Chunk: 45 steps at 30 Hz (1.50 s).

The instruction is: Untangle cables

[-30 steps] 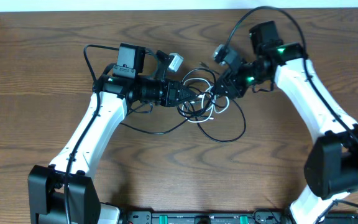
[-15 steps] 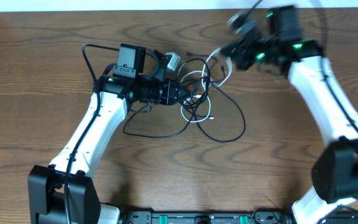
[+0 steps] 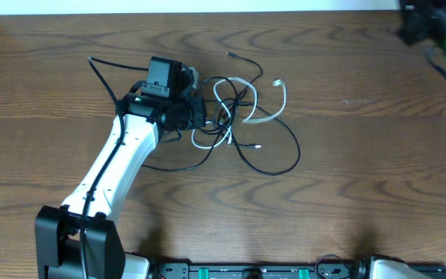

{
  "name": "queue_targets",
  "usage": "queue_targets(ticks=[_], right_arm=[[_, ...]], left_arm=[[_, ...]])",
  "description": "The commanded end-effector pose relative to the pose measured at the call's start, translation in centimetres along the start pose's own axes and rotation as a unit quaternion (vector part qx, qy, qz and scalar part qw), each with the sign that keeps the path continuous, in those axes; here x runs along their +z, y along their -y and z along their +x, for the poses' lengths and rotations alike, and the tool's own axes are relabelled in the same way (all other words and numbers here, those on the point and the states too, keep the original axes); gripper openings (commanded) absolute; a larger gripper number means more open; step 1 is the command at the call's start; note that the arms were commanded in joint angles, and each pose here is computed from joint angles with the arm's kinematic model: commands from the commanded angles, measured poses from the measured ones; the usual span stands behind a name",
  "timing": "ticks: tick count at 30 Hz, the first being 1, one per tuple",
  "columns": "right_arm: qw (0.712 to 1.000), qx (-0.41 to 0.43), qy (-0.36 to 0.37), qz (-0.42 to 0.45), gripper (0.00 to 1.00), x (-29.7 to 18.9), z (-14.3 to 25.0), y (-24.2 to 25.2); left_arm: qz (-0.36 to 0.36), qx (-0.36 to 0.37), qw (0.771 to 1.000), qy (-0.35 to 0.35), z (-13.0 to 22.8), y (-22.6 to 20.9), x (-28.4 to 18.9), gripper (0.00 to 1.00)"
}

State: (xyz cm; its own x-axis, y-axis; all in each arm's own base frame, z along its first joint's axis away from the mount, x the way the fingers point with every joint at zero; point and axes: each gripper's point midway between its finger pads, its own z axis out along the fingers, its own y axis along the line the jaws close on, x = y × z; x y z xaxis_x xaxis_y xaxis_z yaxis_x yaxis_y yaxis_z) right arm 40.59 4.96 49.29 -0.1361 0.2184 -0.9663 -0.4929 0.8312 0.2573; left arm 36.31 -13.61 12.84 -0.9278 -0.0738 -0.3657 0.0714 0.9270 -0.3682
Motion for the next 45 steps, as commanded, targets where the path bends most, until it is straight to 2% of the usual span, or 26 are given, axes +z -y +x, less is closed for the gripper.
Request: queue_targets(ticks=[1,7,8,10,12,14,17,19,20,21,23,25,27,33,36,45], right_arm=[[0.999,0.016,0.016,0.033,0.01,-3.1,-1.7,0.6],[0.994,0.08,-0.066,0.021,0.03,-2.5,2.9,0.3],[0.992,0.086,-0.086,0.013,0.08,-2.0,4.1,0.1],[0.988,0.09,-0.122,-0.001,0.25,-1.0,6.3,-0.4],[0.983,0.089,-0.162,-0.019,0.37,0.1,8.7,-1.2],[0.977,0.087,-0.192,-0.035,0.44,1.0,10.6,-2.0],[0.967,0.086,-0.232,-0.057,0.51,2.2,13.3,-3.1],[0.961,0.084,-0.255,-0.07,0.54,2.8,14.8,-3.7],[0.957,0.084,-0.267,-0.073,0.56,3.0,15.6,-3.9],[0.953,0.087,-0.282,-0.073,0.56,3.3,16.7,-3.9],[0.945,0.096,-0.303,-0.076,0.57,3.9,18.2,-4.1],[0.939,0.103,-0.319,-0.081,0.57,4.6,19.5,-4.2],[0.931,0.109,-0.337,-0.088,0.57,5.4,21.1,-4.4],[0.908,0.122,-0.385,-0.11,0.57,7.8,25.9,-5.5],[0.9,0.125,-0.401,-0.117,0.58,8.9,27.9,-5.8],[0.886,0.118,-0.426,-0.139,0.59,11.1,32.0,-7.3]], left_arm=[[-0.043,-0.009,0.999,0.007,0.1,-1.6,-0.1,0.08],[0.025,-0.022,0.999,0.009,-0.3,0.8,0.0,0.07],[0.043,-0.03,0.999,0.014,-0.7,1.5,-0.1,0.08],[0.077,-0.057,0.995,0.024,-1.5,2.7,-0.3,0.07],[0.116,-0.097,0.988,0.036,-2.5,4.1,-0.8,0.07],[0.152,-0.143,0.977,0.05,-3.9,5.4,-1.3,0.07],[0.205,-0.244,0.945,0.069,-6.2,7.0,-2.5,0.07],[0.235,-0.315,0.917,0.07,-7.5,7.8,-3.2,0.07],[0.248,-0.36,0.897,0.067,-8.1,8.1,-3.5,0.08],[0.262,-0.431,0.862,0.053,-8.5,8.3,-3.7,0.08],[0.268,-0.523,0.809,0.023,-8.5,8.4,-3.8,0.07],[0.274,-0.576,0.77,-0.008,-8.3,8.7,-3.9,0.07],[0.28,-0.605,0.745,-0.03,-8.2,9.1,-4.0,0.07],[0.297,-0.651,0.693,-0.088,-7.9,10.5,-4.7,0.07],[0.311,-0.657,0.68,-0.1,-8.2,11.0,-5.2,0.08],[0.351,-0.645,0.676,-0.066,-10.5,10.9,-6.6,0.07]])
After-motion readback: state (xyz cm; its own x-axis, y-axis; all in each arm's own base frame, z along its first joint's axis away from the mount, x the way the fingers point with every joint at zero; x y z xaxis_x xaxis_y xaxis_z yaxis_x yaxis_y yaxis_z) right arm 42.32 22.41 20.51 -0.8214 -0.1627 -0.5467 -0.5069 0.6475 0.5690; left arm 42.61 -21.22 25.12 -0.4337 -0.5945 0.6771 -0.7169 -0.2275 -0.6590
